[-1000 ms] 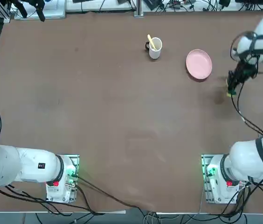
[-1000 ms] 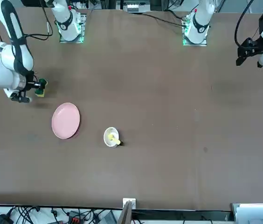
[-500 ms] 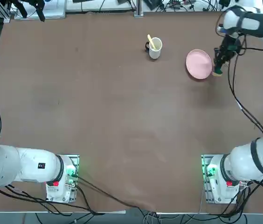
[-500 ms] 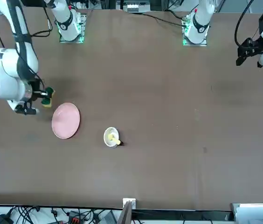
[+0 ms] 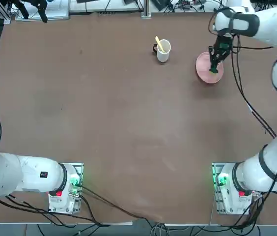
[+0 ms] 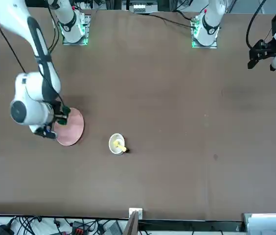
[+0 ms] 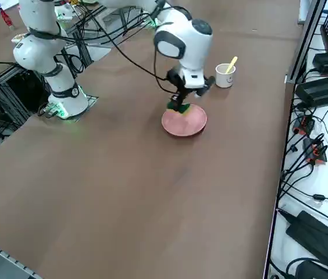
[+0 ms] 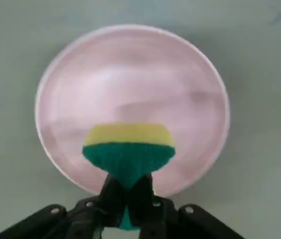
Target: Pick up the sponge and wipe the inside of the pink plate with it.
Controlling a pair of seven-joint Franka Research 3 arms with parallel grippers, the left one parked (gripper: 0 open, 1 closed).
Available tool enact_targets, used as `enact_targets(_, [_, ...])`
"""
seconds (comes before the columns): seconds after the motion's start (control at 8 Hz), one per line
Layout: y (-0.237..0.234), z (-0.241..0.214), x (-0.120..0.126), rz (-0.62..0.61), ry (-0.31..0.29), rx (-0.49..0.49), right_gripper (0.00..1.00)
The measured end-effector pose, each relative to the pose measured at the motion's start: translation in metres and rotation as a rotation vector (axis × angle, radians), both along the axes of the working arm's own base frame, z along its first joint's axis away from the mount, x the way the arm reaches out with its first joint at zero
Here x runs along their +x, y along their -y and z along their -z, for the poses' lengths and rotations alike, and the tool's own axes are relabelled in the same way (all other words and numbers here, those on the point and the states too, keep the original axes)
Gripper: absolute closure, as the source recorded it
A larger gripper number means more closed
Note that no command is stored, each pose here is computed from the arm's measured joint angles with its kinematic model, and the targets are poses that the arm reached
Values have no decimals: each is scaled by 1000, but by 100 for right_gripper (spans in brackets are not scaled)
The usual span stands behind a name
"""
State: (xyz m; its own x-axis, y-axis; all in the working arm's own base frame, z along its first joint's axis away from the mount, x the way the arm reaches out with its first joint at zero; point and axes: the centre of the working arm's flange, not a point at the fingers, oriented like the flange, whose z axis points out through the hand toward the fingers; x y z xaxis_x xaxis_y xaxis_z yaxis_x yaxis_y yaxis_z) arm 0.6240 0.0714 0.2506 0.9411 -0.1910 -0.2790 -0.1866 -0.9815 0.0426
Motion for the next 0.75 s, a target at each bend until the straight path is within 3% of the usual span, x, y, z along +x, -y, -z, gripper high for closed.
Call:
enact_targets(0.38, [-6, 47, 19, 19, -23, -11, 92])
enact_targets(0.75, [2, 54, 20, 22, -37, -16, 92])
